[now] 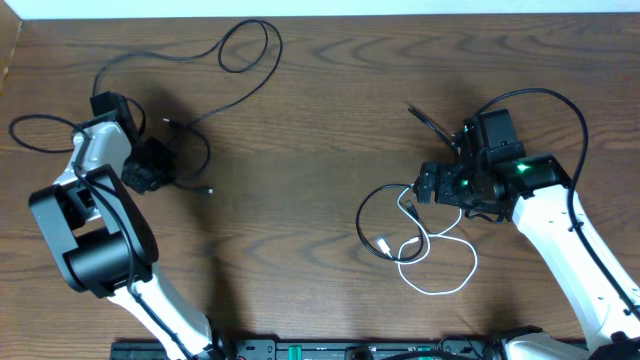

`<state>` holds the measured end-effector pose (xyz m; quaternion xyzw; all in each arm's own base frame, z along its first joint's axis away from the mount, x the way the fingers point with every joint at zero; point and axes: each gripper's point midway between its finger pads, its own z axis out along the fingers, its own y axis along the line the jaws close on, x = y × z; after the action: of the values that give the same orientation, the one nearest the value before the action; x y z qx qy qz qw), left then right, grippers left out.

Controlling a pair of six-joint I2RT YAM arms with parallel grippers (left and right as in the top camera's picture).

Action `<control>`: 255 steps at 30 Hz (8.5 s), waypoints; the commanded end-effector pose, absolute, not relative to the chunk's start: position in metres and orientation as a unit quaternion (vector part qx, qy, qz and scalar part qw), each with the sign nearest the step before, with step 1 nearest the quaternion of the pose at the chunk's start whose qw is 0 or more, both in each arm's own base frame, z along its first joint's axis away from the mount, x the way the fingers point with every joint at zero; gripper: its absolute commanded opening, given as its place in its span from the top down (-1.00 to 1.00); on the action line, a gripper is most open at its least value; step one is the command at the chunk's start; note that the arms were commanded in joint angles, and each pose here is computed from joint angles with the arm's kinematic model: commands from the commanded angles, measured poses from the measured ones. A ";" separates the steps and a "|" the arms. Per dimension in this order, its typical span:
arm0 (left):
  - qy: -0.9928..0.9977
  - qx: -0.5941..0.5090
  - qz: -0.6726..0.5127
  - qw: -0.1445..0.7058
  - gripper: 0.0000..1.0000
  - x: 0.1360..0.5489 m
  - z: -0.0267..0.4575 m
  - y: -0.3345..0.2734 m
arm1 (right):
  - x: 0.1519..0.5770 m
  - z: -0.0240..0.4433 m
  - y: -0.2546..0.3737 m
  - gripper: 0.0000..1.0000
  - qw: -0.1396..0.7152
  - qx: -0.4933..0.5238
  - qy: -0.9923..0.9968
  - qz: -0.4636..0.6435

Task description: Untangle cables

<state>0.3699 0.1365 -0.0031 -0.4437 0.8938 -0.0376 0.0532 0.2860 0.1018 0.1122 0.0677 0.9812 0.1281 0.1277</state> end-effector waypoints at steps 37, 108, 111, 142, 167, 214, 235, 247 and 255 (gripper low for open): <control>0.782 -0.378 -0.190 0.457 -0.25 0.606 0.133 0.154 | 0.284 0.113 0.104 -0.99 0.126 0.074 0.980 0.132; 0.926 -0.359 0.007 0.114 0.85 0.454 -0.005 0.170 | 0.286 0.114 0.106 -0.98 0.128 0.079 0.979 0.139; 0.928 -0.358 0.007 0.105 0.85 0.452 -0.012 0.169 | 0.287 0.114 0.105 -0.98 0.130 0.079 0.979 0.138; 0.904 -0.329 -0.075 0.262 -0.25 0.544 0.001 0.174 | 0.284 0.113 0.105 -0.98 0.123 0.081 0.980 0.135; 0.872 -0.138 -0.381 0.275 -0.92 0.451 0.277 -0.006 | 0.280 0.166 0.101 -0.99 0.191 0.092 0.956 0.201; 0.966 0.190 -0.167 0.058 -0.92 0.330 0.126 -0.268 | 0.227 0.225 0.059 -0.99 0.300 0.119 0.933 0.157; 0.935 0.098 -0.253 0.227 -0.92 0.423 0.129 -0.338 | 0.242 0.171 0.082 -0.99 0.158 0.148 0.959 0.180; 0.922 -0.114 -0.322 0.183 -0.91 0.436 0.125 -0.355 | 0.251 0.179 0.086 -0.99 0.181 0.144 0.953 0.197; 0.921 -0.153 -0.325 0.150 -0.82 0.432 0.084 -0.376 | 0.249 0.179 0.089 -0.99 0.176 0.141 0.953 0.204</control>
<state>0.4339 -0.3690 0.0990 -0.1251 0.9219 -0.3278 0.1643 0.2502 0.0870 0.1752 0.1376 0.9556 0.1945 0.1735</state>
